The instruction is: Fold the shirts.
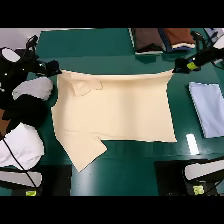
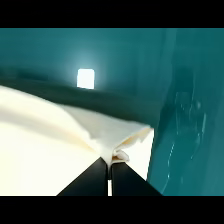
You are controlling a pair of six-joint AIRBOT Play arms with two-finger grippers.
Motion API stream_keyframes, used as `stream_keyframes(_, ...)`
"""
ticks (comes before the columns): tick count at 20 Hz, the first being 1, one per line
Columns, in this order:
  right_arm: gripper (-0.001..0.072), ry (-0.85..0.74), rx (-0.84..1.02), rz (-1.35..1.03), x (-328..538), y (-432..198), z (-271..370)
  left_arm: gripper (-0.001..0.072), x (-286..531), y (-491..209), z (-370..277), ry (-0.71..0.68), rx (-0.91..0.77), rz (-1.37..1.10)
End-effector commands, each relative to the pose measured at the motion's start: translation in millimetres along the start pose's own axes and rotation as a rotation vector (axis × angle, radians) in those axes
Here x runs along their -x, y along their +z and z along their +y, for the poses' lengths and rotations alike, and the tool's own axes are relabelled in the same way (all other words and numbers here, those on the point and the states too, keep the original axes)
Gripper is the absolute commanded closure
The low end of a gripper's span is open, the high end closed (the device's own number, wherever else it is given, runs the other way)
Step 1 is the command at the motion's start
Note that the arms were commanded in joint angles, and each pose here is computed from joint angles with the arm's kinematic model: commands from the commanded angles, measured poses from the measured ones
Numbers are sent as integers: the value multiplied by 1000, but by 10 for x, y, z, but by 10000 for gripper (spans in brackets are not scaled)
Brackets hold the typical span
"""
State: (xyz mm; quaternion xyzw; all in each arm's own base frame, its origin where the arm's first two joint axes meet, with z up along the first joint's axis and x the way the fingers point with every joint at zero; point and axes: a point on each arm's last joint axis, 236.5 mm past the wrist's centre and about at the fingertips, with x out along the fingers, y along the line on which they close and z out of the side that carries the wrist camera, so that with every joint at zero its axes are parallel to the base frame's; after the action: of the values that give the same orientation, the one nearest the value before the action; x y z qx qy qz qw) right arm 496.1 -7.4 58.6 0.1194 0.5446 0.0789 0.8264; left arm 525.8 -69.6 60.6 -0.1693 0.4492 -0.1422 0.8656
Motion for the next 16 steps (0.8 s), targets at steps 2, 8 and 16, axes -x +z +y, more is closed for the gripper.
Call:
stream_keyframes(2,700,-4,44,-28,21,231,99,684,22,-56,87,22,-74,92)
stream_keyframes(8,700,-113,51,106,-52,-503,-188,685,-52,-896,324,50,-32,371)
stream_keyframes(16,698,-101,-1,237,-354,-1295,-248,683,-163,-1559,443,44,39,532)
